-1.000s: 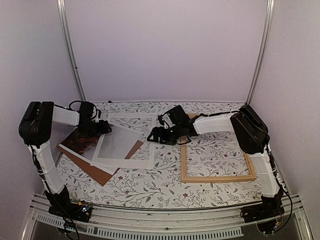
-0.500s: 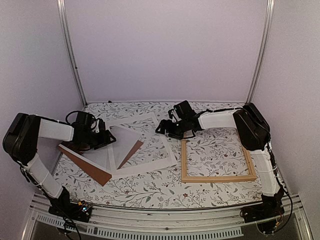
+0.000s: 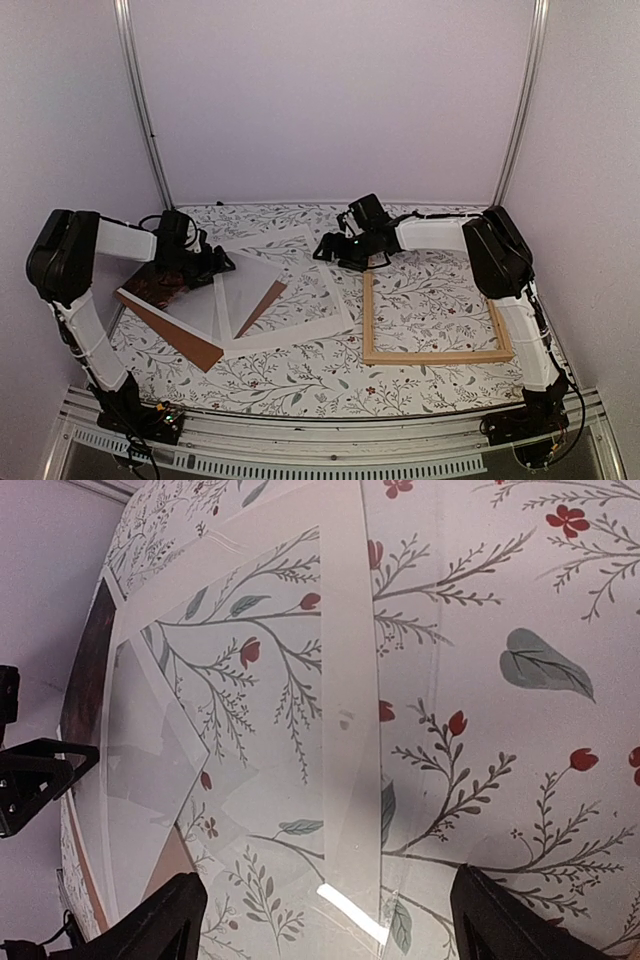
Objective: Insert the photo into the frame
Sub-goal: Pick up the glass panel from the mat board.
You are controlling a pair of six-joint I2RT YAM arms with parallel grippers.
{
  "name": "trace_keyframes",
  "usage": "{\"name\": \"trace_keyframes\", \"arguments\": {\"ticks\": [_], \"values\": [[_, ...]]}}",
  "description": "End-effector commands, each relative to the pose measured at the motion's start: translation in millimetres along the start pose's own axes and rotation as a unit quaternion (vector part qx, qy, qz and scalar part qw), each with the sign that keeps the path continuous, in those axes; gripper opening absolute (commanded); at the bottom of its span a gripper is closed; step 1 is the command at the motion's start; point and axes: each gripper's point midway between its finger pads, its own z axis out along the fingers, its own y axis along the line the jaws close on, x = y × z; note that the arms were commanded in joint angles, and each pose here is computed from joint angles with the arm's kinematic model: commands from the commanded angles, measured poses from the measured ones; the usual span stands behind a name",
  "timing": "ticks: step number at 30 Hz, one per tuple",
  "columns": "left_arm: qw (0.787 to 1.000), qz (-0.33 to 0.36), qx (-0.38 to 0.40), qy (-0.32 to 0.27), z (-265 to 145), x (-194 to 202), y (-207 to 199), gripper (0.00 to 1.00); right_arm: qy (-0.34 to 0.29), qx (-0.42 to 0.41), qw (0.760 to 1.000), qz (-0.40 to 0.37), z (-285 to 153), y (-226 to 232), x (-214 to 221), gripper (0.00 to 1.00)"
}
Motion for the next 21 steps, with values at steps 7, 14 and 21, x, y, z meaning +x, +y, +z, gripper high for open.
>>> {"name": "trace_keyframes", "arguments": {"ticks": [7, 14, 21], "values": [[0.994, -0.019, -0.026, 0.106, -3, 28, 13, 0.85, 0.167, 0.027, 0.983, 0.069, 2, -59, 71, 0.89], [0.987, -0.037, -0.004, 0.156, -3, 56, 12, 0.85, 0.206, 0.0, 0.973, 0.108, -10, -59, 69, 0.89], [0.979, -0.056, 0.03, 0.192, 1, 78, 8, 0.84, 0.233, -0.017, 0.966, 0.108, -5, -52, 70, 0.88]]}}
